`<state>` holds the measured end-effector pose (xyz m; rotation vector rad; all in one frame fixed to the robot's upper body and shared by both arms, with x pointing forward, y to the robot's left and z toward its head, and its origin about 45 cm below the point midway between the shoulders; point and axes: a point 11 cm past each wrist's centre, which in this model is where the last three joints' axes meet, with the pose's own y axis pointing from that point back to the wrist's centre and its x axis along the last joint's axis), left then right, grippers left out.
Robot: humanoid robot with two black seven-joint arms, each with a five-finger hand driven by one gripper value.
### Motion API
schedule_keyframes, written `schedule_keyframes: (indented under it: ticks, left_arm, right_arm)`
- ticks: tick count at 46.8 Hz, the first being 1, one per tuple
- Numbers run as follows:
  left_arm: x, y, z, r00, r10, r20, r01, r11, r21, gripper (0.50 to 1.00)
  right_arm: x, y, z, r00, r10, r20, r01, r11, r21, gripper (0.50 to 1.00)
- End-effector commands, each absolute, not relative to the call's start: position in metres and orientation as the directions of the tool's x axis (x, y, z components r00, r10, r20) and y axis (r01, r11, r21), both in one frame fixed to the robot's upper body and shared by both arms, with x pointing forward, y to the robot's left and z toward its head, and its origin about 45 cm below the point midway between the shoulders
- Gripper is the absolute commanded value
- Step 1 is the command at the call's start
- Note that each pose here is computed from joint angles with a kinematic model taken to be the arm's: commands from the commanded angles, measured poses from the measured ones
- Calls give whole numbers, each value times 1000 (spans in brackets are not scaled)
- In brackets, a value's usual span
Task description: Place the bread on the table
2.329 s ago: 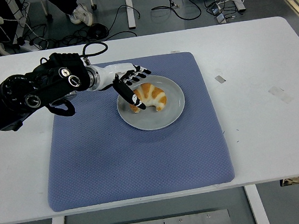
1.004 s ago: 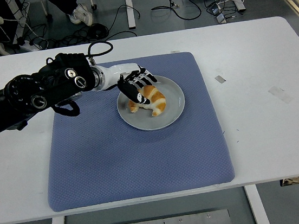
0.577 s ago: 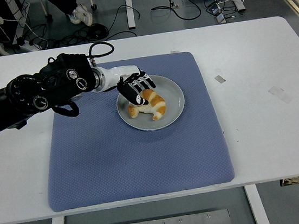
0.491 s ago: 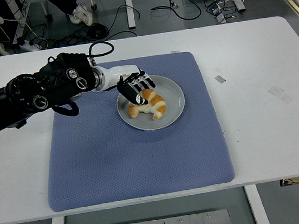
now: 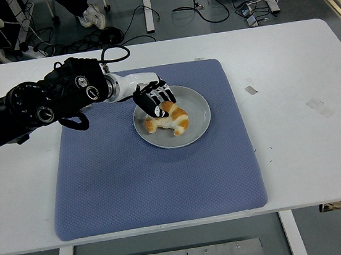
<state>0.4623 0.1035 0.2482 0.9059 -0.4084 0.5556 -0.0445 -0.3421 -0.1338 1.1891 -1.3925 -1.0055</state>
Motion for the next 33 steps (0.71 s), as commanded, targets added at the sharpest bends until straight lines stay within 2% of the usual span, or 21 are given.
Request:
schedule_keyframes:
  ticks: [1,4,5,22,33]
  left_arm:
    - [463,103,250,785,278,554,-612,493,619,592]
    - [464,104,252,782,279,558,-615,490,617,504]
    - [464,104,252,782,278,558,-615,491,617,500]
    - [468,103,267,771,314,554,-629,509,587,500]
    - [475,129,271,752,342,564,-656,475,587,500]
  right_arm:
    - [-44,-342,-134,-12,-985,170,-149,169,974,1000]
    - [-44,-342,-134,-11,-985,169,-149,169,974,1000]
    - [-44,-342,-134,-11,-985,169,-149,169,974,1000]
    - [-44,-342,-134,-11,-985,169,-149,169,974,1000]
    - [-44,-342,-134,-11,-985,169,-149,169,974,1000]
